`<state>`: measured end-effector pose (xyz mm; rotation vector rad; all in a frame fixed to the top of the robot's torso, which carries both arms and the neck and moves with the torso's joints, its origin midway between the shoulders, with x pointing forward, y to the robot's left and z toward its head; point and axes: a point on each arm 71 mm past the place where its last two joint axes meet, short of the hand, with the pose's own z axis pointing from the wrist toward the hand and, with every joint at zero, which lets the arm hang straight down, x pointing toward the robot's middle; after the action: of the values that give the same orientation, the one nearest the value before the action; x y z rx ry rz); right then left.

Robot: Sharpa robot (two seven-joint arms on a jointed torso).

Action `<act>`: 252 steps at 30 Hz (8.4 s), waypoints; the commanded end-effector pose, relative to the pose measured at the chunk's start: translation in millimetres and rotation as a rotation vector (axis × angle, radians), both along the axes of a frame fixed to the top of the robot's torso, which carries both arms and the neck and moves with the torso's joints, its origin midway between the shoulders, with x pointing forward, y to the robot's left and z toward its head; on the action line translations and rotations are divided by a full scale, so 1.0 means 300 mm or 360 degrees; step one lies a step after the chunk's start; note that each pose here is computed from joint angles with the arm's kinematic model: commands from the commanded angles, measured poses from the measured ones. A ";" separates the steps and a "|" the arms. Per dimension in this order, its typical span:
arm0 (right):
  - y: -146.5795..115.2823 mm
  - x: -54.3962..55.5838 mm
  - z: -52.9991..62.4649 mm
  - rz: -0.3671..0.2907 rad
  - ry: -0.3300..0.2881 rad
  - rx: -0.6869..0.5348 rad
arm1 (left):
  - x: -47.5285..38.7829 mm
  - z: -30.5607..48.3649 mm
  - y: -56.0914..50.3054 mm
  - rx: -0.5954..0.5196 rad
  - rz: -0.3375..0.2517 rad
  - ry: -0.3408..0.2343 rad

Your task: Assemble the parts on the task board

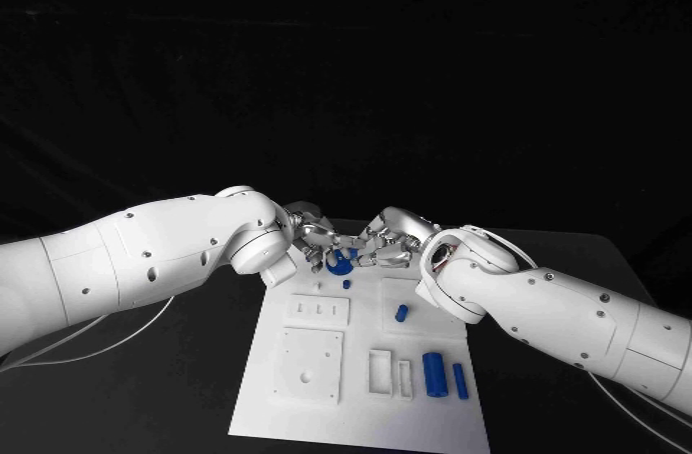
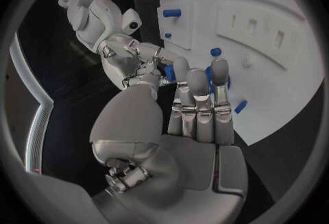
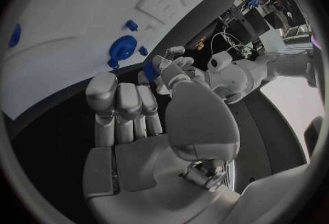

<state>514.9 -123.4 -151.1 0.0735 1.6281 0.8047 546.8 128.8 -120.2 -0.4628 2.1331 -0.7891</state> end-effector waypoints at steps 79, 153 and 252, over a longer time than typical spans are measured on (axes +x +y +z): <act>-0.300 0.038 0.035 -0.0249 -0.0059 0.0196 | -0.102 -0.012 0.094 0.0179 0.0124 -0.0492; -0.356 0.170 0.171 -0.0454 -0.0152 0.0431 | -0.217 -0.253 0.093 0.0499 0.0026 -0.0328; -0.353 0.177 0.161 -0.0448 -0.0122 0.0436 | -0.230 -0.271 0.078 0.0690 -0.0126 -0.0269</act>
<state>568.1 -231.2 -102.5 0.4621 1.3787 0.7862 481.6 151.5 -192.6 -0.1078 2.0370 -0.4099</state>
